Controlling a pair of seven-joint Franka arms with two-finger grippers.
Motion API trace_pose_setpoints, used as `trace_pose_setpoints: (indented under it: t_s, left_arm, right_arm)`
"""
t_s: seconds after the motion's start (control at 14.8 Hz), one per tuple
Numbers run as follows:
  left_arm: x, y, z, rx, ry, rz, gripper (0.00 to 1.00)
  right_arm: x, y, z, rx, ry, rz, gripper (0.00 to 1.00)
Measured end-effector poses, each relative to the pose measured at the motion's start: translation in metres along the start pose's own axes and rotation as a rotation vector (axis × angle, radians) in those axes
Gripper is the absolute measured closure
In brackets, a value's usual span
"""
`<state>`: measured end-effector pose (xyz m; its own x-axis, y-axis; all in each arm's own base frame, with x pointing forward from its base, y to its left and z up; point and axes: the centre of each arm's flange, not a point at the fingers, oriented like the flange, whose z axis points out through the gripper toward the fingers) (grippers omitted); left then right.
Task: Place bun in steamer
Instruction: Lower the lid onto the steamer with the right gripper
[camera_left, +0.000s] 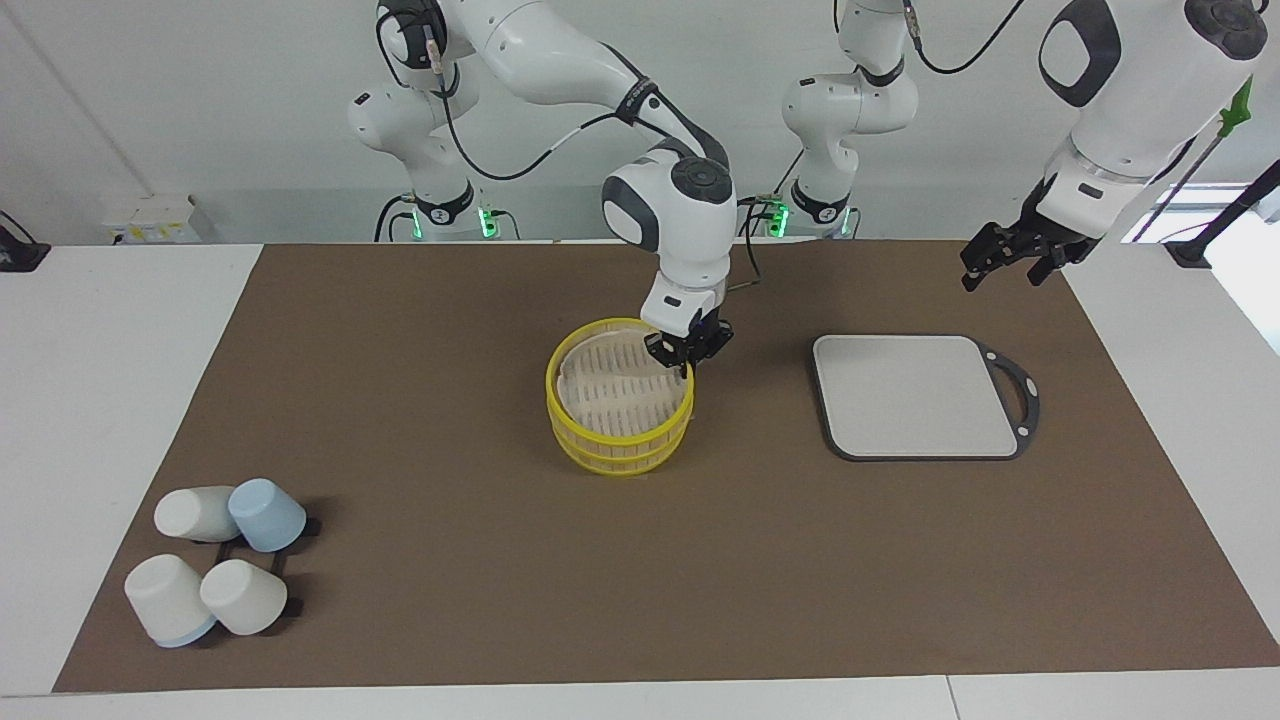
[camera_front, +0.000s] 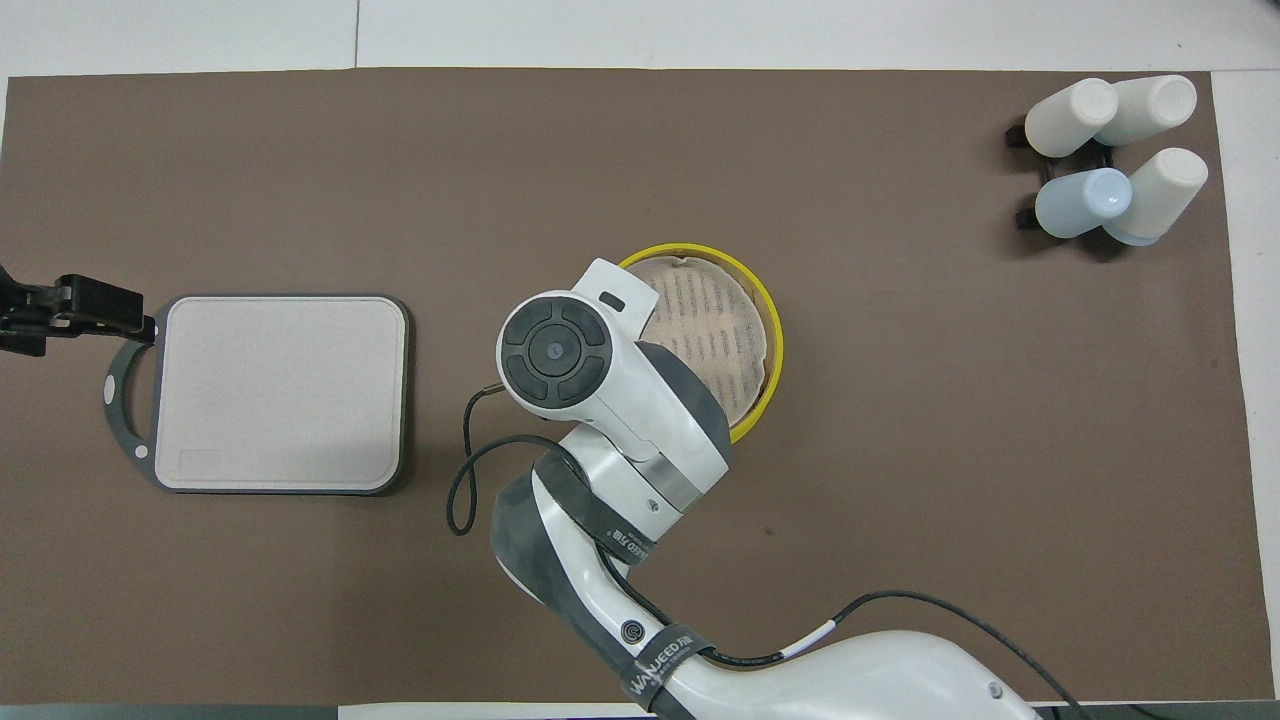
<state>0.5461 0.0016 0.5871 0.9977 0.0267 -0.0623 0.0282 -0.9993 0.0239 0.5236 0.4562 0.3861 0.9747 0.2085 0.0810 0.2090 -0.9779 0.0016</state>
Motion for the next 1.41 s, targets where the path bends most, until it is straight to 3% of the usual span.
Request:
trace_pose_setpoints:
  t_s: [0.4, 1.41]
  left_arm:
    - [0.003, 0.001, -0.004, 0.001, -0.016, 0.002, 0.00]
    - [-0.005, 0.010, -0.038, 0.001, 0.046, 0.077, 0.00]
  right_arm:
    - [0.000, 0.002, 0.001, -0.004, -0.002, 0.000, 0.91]
    - [-0.001, 0.003, 0.002, -0.006, -0.007, 0.028, 0.91]
